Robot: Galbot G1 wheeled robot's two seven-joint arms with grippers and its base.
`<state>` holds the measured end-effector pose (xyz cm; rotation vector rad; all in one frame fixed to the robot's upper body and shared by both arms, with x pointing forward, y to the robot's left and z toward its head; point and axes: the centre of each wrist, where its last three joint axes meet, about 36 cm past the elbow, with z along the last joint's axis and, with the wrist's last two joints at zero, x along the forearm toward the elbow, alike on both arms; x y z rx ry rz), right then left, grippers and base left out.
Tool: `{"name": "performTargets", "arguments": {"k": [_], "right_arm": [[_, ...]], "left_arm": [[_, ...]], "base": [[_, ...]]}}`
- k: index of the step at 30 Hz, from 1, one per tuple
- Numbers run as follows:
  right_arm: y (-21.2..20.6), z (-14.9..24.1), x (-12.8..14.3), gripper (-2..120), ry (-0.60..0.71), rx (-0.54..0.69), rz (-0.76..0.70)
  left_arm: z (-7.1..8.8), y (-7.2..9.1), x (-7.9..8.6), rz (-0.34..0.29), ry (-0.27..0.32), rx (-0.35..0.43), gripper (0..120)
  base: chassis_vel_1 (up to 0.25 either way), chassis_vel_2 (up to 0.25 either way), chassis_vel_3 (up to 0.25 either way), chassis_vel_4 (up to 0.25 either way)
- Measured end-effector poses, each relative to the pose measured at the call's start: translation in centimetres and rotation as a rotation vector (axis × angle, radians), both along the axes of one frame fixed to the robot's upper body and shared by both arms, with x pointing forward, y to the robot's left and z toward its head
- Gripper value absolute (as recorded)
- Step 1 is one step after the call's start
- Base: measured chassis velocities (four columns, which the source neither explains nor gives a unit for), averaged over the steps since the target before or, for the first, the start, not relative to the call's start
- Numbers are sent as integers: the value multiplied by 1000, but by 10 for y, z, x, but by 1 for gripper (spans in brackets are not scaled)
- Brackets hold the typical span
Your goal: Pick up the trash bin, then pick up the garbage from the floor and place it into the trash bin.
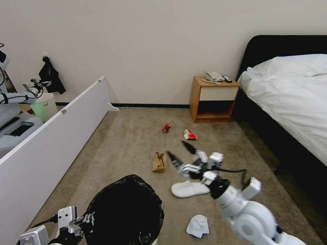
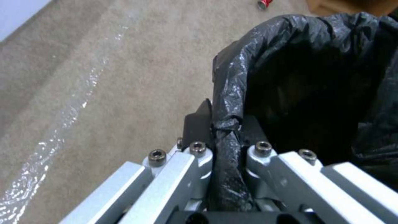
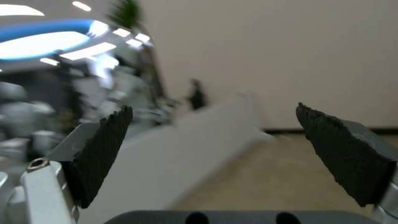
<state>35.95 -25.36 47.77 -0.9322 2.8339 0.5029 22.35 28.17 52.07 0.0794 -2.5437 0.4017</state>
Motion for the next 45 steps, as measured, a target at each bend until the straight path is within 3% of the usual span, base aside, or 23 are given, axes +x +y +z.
{"name": "performTargets", "arguments": {"k": [4,11,21,26,31,33,45], "right_arm": [[-19,-1,-12,100,64,-86,-136],[-40,-6,-19,100,151,-192,-225],[-45,-50,-37,100,292,-391,-313],[-43,-64,-42,100,311,-406,-331],[-41,-66,-44,100,410,-451,-328],[-40,-64,-42,100,494,-470,-326],[-35,-89,-26,100,635,-506,-328]], "left_arm": [[1,1,0,2,-5,12,4],[2,3,1,11,-14,35,4],[2,4,0,23,-17,61,4],[1,3,-1,24,-14,58,4],[1,3,-1,24,-10,56,4],[1,3,-1,24,-11,55,4],[1,4,-1,20,-8,53,4]], "base": [[0,0,0,0],[0,0,0,0],[0,0,0,0],[0,0,0,0],[0,0,0,0],[0,0,0,0],[0,0,0,0]]}}
